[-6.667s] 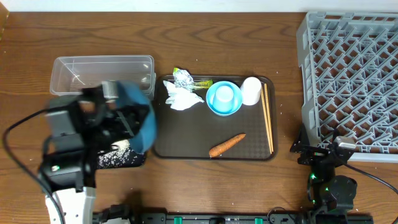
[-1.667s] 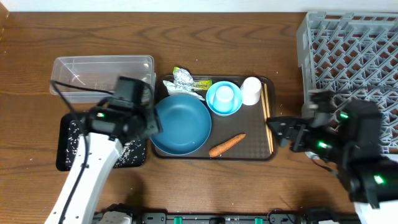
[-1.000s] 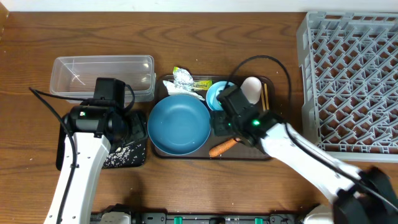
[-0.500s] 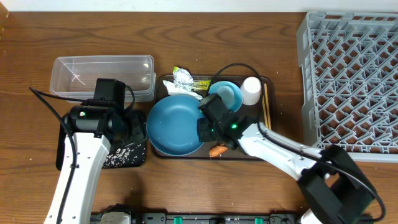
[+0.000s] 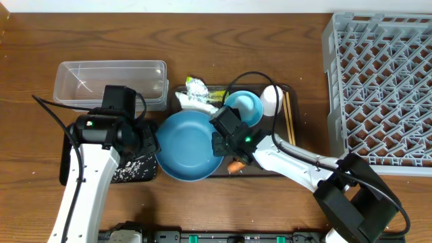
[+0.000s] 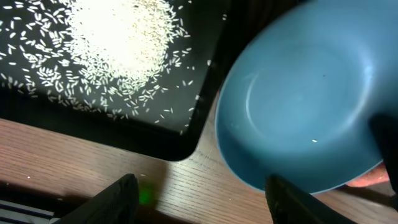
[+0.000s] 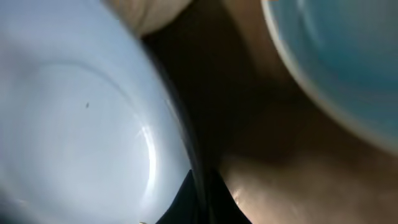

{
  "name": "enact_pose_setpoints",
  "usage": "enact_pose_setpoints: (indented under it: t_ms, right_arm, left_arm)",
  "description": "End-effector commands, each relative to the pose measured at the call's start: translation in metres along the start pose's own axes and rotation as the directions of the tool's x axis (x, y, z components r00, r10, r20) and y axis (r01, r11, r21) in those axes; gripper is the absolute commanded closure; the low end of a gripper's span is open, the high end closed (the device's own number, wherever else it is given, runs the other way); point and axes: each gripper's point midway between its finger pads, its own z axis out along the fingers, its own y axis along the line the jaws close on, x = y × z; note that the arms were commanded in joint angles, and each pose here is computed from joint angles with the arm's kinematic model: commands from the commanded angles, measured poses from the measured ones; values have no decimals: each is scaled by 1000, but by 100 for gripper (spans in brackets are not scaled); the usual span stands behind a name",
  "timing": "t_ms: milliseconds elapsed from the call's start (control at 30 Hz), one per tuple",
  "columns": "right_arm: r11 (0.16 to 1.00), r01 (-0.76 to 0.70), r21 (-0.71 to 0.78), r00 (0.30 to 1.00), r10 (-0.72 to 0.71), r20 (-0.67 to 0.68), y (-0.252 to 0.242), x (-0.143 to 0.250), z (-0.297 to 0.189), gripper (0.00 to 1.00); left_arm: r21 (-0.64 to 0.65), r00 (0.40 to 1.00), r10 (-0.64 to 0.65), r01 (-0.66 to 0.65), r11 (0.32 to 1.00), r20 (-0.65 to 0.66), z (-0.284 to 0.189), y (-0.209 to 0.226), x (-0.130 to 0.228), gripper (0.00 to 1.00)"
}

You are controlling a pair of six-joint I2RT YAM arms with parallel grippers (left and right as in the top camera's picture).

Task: Sort waste into correct bins and load items into the dishwasher rack
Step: 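Reach the right gripper to the blue bowl rim and grasp it, then lift the blue bowl with the right gripper toward the dish rack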

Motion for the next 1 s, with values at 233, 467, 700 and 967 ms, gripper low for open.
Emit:
enact_pose_setpoints:
  t_ms: [233, 467, 700, 967]
  right_arm:
    - [999, 21, -32, 993, -18, 115, 12, -27, -35, 99]
    - [999, 35, -4, 927, -31, 375, 3, -81, -113, 99]
    - [981, 154, 117, 774, -193, 603, -29, -122, -221, 99]
    - [827, -134, 546, 567, -388, 727, -150, -134, -370, 99]
  left_arm:
    - [2, 1000, 12, -12, 1000, 16, -5, 1, -2, 32]
    - [-2, 1000, 12, -12, 1000, 8, -5, 2, 0, 32]
    - [-3, 1000, 12, -12, 1000, 7, -5, 2, 0, 32]
    - [-2, 1000, 11, -11, 1000, 7, -5, 2, 0, 25]
